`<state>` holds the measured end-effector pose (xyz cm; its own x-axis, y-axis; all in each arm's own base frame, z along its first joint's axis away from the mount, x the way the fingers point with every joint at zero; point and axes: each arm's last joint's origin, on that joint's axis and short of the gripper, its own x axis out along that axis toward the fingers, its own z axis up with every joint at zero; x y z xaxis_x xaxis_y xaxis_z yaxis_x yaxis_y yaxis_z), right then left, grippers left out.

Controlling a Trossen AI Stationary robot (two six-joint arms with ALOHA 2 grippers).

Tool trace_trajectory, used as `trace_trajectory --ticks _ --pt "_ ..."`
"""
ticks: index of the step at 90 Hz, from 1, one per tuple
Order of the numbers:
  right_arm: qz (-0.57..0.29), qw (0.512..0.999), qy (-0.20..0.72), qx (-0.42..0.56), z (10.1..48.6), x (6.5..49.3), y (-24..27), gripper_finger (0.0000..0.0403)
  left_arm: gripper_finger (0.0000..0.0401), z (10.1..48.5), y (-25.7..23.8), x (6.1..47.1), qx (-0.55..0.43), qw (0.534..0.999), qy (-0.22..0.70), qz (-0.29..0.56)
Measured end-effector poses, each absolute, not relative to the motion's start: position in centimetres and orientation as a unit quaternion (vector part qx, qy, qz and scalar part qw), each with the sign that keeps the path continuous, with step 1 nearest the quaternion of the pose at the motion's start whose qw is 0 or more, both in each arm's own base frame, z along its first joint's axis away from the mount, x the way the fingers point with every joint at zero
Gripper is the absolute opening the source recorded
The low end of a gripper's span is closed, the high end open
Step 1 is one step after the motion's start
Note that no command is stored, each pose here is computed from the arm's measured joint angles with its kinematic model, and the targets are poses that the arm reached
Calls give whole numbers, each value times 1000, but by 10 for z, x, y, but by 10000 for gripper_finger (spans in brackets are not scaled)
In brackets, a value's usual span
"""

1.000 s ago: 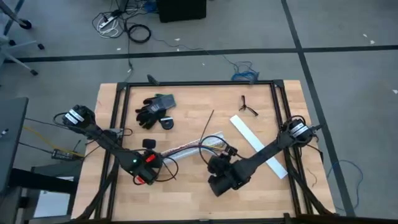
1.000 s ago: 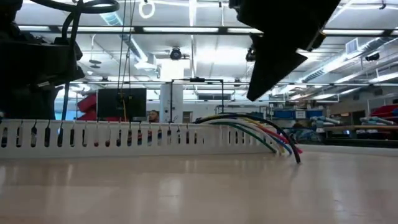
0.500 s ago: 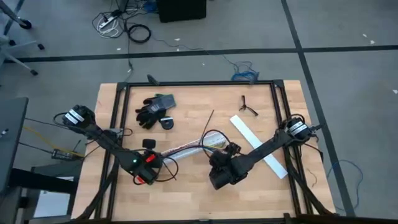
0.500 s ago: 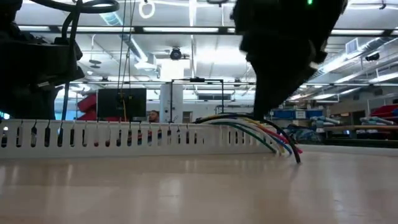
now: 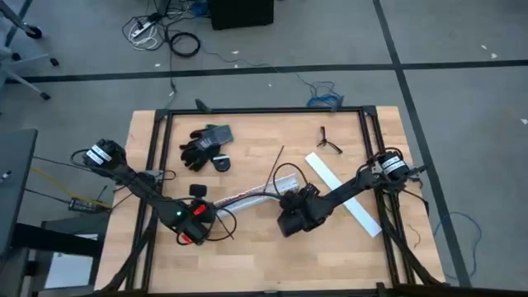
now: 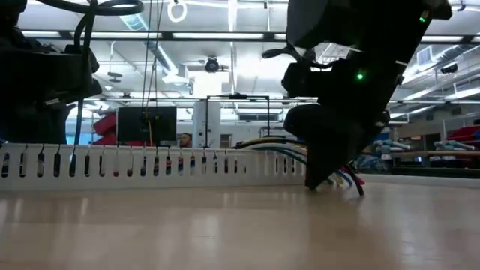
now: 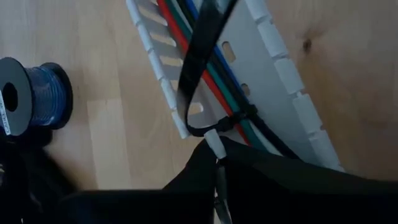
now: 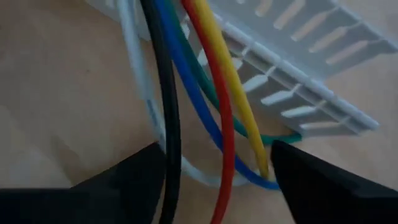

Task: Ziptie cables
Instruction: Put the zip tied cable wires into the white cable duct

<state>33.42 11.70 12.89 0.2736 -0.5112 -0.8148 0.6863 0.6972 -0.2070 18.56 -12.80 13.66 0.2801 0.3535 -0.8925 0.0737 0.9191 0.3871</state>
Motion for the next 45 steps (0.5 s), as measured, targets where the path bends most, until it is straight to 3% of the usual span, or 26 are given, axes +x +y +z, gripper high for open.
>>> trace_trajectory --ticks 22,45 --pt "-348 790 502 58 127 337 109 24 1 137 -129 185 182 779 593 88" --pt "-294 758 583 -3 165 346 115 6 1 136 -135 180 207 780 587 72"
